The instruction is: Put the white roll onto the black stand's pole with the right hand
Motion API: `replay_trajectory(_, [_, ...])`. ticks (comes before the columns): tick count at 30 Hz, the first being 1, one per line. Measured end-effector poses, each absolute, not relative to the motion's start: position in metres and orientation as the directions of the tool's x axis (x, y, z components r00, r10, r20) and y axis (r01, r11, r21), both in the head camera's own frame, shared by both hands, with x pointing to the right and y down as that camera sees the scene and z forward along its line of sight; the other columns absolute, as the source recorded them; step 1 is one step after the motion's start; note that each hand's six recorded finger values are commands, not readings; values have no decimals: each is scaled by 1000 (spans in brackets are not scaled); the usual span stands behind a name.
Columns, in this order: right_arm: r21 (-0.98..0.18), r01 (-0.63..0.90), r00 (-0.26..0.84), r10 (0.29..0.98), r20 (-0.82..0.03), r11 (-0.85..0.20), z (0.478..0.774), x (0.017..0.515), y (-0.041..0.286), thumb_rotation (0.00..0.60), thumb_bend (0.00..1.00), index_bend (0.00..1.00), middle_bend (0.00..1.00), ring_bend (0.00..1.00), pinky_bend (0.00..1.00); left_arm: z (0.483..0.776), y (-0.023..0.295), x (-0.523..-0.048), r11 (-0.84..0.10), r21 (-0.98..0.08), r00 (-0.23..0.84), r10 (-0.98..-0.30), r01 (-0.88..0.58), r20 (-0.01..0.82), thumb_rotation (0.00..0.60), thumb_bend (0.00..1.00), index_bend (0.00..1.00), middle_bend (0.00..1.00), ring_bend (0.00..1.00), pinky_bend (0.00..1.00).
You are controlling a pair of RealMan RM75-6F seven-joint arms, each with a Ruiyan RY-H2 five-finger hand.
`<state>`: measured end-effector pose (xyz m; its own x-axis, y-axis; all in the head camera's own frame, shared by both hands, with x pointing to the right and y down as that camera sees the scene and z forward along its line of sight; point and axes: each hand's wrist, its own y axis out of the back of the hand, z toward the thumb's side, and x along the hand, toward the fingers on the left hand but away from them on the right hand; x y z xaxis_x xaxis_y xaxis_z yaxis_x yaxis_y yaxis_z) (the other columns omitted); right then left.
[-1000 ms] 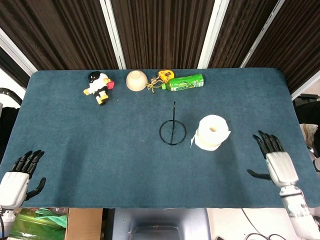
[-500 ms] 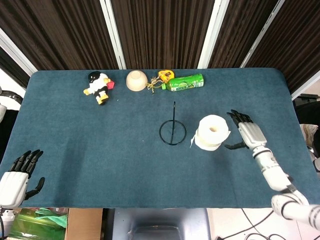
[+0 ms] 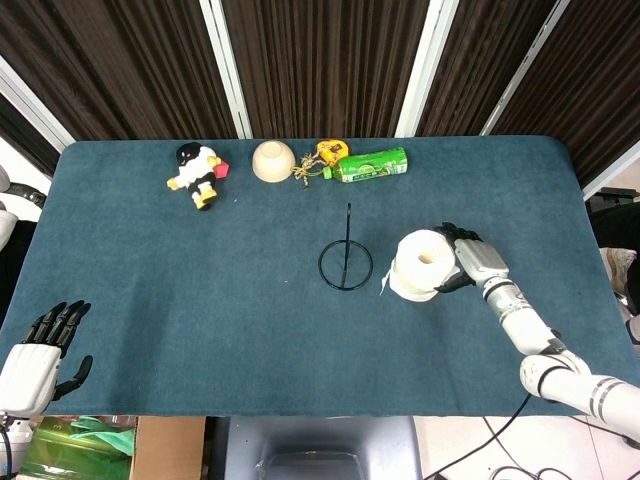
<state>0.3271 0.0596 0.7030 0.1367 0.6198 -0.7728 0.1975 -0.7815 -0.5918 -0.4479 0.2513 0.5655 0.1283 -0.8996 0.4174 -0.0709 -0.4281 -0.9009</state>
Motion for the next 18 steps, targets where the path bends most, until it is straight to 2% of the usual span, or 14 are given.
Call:
replay_trajectory(2, [-581,196,144,609,-780,-790,703,323,59,600,130,59,16,0,0,565,251,-448,-427,-901,129,-900,-73,416,600,441,0,84,63,162])
replay_trajectory(3, [-582,194,144,609,-780,-790,703,323,59,600,130,147,60,11,0,565,251,-448,-427,-901,130,-900,-73,416,600,441,0,84,63,163])
replay_trajectory(6, [-593,192,138,620,-772,-782,702,323,57,600,130,451,258,176,58,565,251,-448,-427,-901,129,-900,-73,416,600,441,0,85,63,163])
replay_trajectory(10, [-614,190,123,639,-759,-766,701,325,54,600,141,688,455,384,197,565,251,-448,-428,-901,129,-900,-74,417,600,440,0,85,64,162])
replay_trajectory(14, [-639,196,103,664,-741,-744,698,326,51,600,177,811,553,479,261,566,250,-448,-429,-900,130,-899,-75,417,600,441,0,85,63,162])
replay_trajectory(18, [-668,228,95,700,-708,-708,692,325,46,600,186,837,573,491,291,565,250,-447,-424,-902,131,-902,-78,412,600,442,0,85,64,162])
